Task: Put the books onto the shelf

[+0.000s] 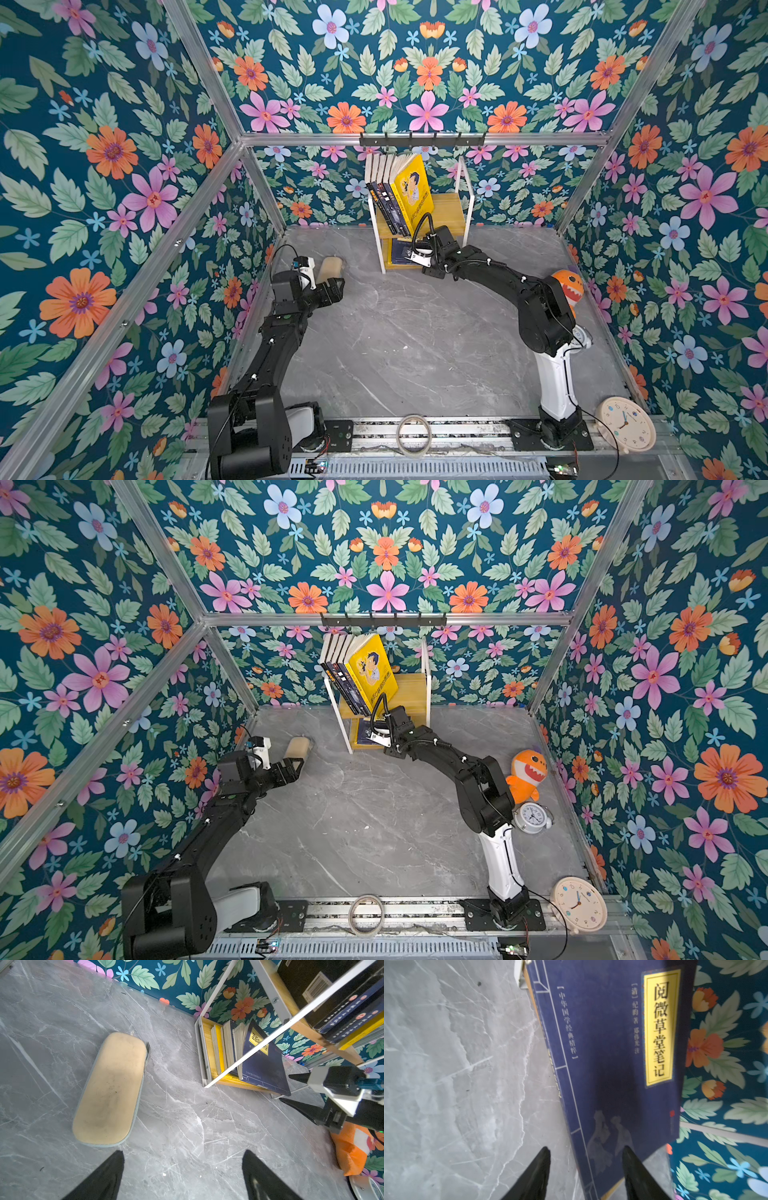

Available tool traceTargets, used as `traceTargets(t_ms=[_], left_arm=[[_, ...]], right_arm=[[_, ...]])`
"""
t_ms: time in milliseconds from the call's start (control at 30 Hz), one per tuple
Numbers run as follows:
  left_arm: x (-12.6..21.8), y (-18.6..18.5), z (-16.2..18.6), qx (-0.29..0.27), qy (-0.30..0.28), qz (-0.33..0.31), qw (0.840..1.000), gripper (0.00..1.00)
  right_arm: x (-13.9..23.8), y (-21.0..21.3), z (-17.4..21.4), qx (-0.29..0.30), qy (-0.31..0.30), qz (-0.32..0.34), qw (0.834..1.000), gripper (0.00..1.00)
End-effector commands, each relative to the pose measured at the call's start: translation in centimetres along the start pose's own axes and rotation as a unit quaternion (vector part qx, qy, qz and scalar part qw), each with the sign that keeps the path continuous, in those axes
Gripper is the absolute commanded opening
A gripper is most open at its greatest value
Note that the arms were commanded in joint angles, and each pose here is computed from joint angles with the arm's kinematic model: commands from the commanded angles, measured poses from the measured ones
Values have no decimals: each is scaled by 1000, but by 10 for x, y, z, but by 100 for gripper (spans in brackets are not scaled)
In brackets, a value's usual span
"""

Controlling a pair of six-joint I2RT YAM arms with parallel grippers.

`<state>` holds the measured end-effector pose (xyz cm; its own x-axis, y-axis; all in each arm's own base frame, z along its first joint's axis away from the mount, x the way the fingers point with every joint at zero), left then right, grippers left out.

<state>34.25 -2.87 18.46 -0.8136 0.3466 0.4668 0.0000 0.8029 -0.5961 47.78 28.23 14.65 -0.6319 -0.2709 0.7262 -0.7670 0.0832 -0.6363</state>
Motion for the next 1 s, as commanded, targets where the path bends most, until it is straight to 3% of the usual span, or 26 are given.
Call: traceTargets(t_ms=[0, 600, 967], left_arm=[[2, -3, -4, -9, -7, 3, 1000, 90], [2, 1, -5, -11, -9, -7, 1000, 91], [3, 2, -6, -8, -10, -5, 1000, 91]], right_arm=[[-5, 3, 1, -17, -6, -18, 1000, 54], [-18, -15, 2, -13, -4, 2, 1000, 35], [-14, -8, -16, -15, -38, -19, 999, 34]])
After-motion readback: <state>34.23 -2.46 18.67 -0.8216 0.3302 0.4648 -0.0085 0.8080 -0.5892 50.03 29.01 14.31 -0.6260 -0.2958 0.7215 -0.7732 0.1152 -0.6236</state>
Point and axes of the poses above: each gripper's point midway between its finger pads, its own x axis back along the fingers, its own y axis along the line the jaws close on, z = x × y, the point moved 3 cm from there along x, back along the fingers, and after that the axes turned 12 degrees about x, right-handed, at the moved point
